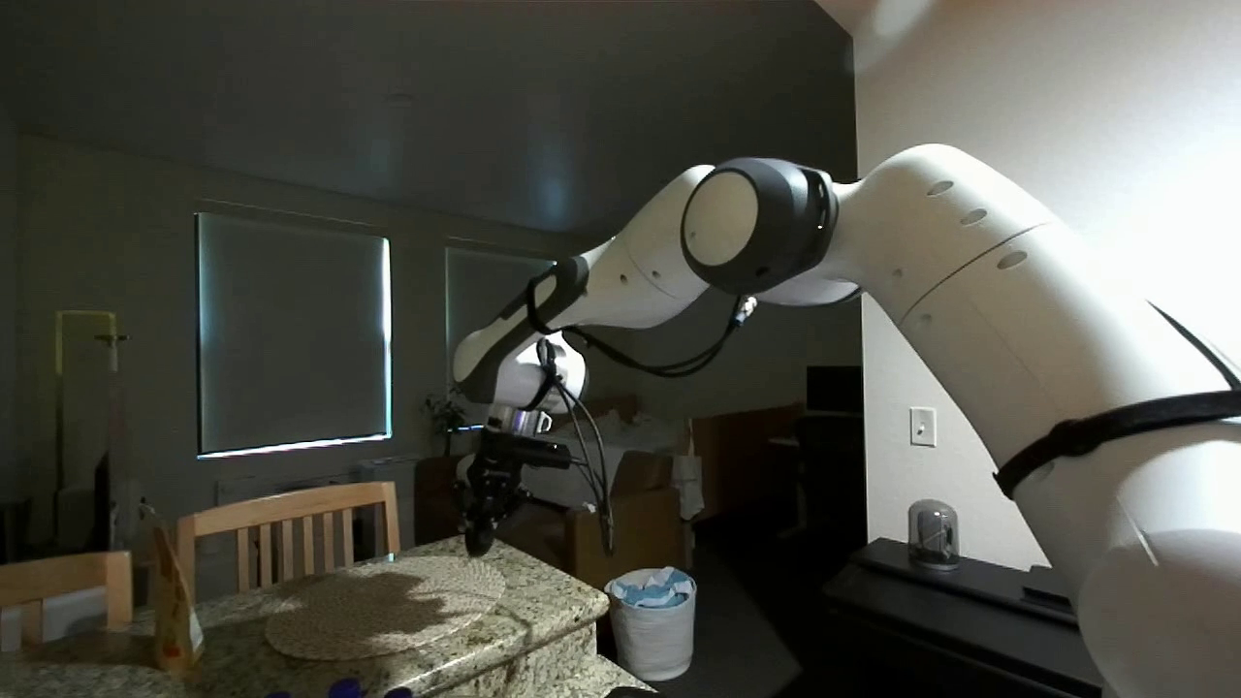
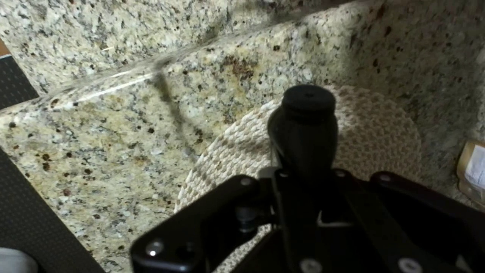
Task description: Pick up the black object and put it in the transparent bag
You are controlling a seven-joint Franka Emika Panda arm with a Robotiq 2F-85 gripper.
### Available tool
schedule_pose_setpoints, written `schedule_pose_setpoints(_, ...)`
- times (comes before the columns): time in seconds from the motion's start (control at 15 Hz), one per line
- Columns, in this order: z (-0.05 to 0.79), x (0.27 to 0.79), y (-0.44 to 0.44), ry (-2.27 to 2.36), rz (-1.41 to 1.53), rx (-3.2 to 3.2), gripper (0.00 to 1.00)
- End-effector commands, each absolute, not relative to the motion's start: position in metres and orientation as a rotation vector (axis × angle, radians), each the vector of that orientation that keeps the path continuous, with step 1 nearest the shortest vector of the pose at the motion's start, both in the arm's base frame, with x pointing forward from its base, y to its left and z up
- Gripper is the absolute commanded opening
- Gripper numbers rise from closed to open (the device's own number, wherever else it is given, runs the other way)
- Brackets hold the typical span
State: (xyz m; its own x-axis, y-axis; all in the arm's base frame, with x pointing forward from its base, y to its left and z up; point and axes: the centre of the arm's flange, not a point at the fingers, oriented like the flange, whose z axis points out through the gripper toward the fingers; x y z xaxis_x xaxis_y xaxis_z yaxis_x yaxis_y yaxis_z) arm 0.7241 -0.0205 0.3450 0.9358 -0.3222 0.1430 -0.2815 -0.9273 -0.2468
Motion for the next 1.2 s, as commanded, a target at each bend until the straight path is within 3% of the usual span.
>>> schedule_pose_setpoints(0.0, 0.346, 0.694, 0.007, 0.257, -0.288, -2.959, 0.11)
schedule_pose_setpoints(0.53, 0.32, 0.612, 0.08, -0.343, -0.331, -3.035, 0.1)
schedule_pose_setpoints(1.13, 0.391, 0.516, 0.033, -0.973, -0.387, -2.852, 0.1)
